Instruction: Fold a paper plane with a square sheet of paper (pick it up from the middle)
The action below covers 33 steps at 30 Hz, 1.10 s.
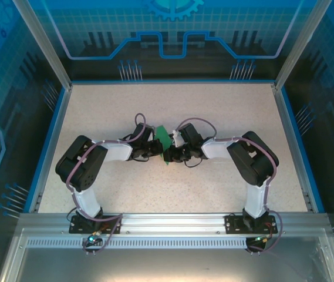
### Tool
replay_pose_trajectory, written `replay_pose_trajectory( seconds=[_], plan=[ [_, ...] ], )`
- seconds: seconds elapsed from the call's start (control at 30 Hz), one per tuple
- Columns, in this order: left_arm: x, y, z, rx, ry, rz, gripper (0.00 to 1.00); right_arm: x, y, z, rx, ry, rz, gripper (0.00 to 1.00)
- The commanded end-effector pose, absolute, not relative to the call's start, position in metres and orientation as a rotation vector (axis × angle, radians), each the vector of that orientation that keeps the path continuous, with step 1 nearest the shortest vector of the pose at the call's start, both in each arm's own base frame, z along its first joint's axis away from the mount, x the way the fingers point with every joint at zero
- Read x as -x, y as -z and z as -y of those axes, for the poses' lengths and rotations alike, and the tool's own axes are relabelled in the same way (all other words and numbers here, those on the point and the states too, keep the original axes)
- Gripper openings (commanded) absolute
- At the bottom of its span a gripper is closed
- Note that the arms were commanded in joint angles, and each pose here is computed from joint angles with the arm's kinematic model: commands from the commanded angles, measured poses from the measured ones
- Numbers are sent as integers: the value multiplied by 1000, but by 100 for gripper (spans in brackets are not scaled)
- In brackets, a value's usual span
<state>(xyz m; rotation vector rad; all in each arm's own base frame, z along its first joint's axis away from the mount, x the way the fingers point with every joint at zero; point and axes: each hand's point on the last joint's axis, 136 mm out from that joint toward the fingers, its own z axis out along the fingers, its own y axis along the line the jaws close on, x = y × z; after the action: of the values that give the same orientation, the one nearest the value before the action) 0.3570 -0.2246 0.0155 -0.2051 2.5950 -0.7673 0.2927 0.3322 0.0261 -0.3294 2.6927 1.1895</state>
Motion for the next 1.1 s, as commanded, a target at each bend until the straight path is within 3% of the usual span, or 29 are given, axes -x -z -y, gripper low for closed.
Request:
replay_pose_trajectory(
  seconds=[0.0, 0.23, 0.53, 1.07],
  plan=[
    [-356, 3, 210, 203, 661, -2635, 11, -286, -18, -341, 351, -1222, -2723, 20],
    [-355, 7, 209, 204, 652, -2639, 11, -287, -15, -344, 356, -1232, -2734, 20],
    [-355, 8, 207, 200, 636, -2640, 10, -293, -47, -329, 337, -1187, -2632, 21],
    [-357, 7, 206, 199, 628, -2636, 8, -293, -12, -328, 336, -1059, -2778, 15]
  ],
)
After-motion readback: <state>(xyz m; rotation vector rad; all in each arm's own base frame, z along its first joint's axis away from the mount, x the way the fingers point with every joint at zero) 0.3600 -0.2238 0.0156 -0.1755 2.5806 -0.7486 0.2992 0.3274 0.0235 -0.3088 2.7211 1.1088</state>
